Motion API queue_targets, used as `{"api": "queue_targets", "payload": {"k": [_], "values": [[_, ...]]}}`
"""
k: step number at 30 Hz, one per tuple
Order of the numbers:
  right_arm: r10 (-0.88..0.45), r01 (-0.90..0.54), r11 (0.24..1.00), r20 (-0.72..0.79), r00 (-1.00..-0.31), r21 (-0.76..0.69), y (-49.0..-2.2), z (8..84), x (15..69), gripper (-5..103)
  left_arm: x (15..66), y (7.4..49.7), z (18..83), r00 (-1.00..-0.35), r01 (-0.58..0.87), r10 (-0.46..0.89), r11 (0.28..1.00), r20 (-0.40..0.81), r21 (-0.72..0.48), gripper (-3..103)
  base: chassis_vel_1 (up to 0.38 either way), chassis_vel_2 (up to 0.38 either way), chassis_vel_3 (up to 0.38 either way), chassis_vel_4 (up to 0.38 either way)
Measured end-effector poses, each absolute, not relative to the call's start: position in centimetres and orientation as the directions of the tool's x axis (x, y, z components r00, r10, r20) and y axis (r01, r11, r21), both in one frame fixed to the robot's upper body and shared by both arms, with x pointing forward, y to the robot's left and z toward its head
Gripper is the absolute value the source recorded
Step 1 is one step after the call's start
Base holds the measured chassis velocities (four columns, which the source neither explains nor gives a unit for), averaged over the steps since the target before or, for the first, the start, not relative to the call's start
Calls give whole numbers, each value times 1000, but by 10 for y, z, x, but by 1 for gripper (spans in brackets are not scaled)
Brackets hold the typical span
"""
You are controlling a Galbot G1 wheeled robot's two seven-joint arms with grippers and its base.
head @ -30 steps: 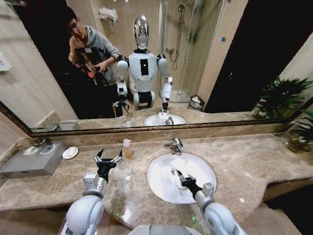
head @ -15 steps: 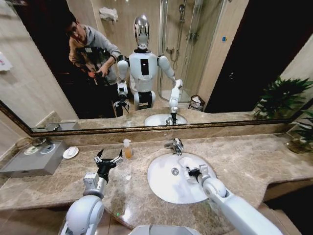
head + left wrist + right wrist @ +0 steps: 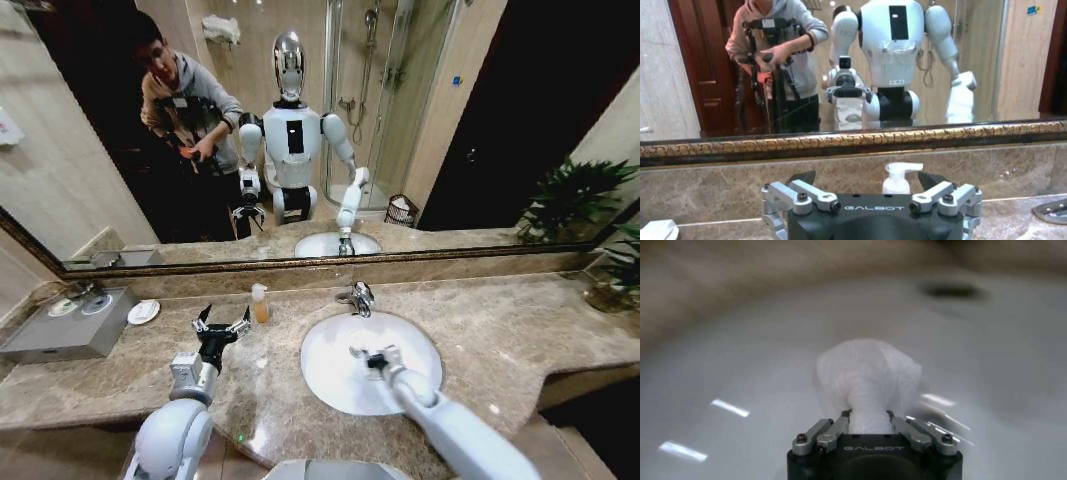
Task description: Pick up the towel from the sink counter and wipe the mirror surface.
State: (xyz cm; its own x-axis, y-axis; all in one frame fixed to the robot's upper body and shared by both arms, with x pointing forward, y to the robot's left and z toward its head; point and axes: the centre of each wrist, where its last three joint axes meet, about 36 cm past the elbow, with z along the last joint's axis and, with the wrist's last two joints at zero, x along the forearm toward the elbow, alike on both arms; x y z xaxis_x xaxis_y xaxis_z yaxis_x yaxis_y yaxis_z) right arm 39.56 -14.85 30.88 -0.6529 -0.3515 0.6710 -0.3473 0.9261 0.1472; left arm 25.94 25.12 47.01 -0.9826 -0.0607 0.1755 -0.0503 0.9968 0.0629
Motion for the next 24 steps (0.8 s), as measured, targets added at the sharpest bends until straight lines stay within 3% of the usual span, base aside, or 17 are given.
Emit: {"api": "queue_targets", "payload": {"k": [2, 5, 9, 13, 14, 16, 17, 20, 24], "values": [[-428, -362, 900, 637, -641, 241, -113, 330, 397, 19, 259, 251, 470, -983, -51, -61, 997, 176, 63, 100, 0, 0, 0, 0], [-462, -359, 886, 632, -623, 294, -96, 339, 395, 19, 259, 251, 470, -983, -50, -61, 997, 175, 63, 100, 0, 0, 0, 0], [-450, -353, 891, 657, -605, 285, -107, 330, 387, 19, 259, 251, 470, -983, -50, -61, 997, 175, 63, 100, 0, 0, 0, 0], [-322, -298, 939, 735, -596, 170, -184, 301, 378, 19, 259, 251, 470, -983, -51, -61, 997, 176, 63, 100, 0, 0, 0, 0], [-322, -298, 939, 735, -596, 170, -184, 301, 378, 19, 259, 251, 470, -983, -51, -61, 997, 176, 63, 100, 0, 0, 0, 0], [-212, -255, 965, 763, -610, 64, -246, 296, 376, 19, 259, 251, 470, -983, -50, -61, 997, 175, 63, 100, 0, 0, 0, 0], [-212, -255, 965, 763, -610, 64, -246, 296, 376, 19, 259, 251, 470, -983, -50, -61, 997, 175, 63, 100, 0, 0, 0, 0], [-91, -203, 978, 754, -650, -57, -305, 312, 381, 19, 259, 251, 470, -983, -50, -61, 997, 175, 63, 100, 0, 0, 0, 0], [-37, -196, 970, 710, -703, -143, -325, 334, 391, 19, 259, 251, 470, -983, -50, -61, 997, 176, 63, 100, 0, 0, 0, 0]]}}
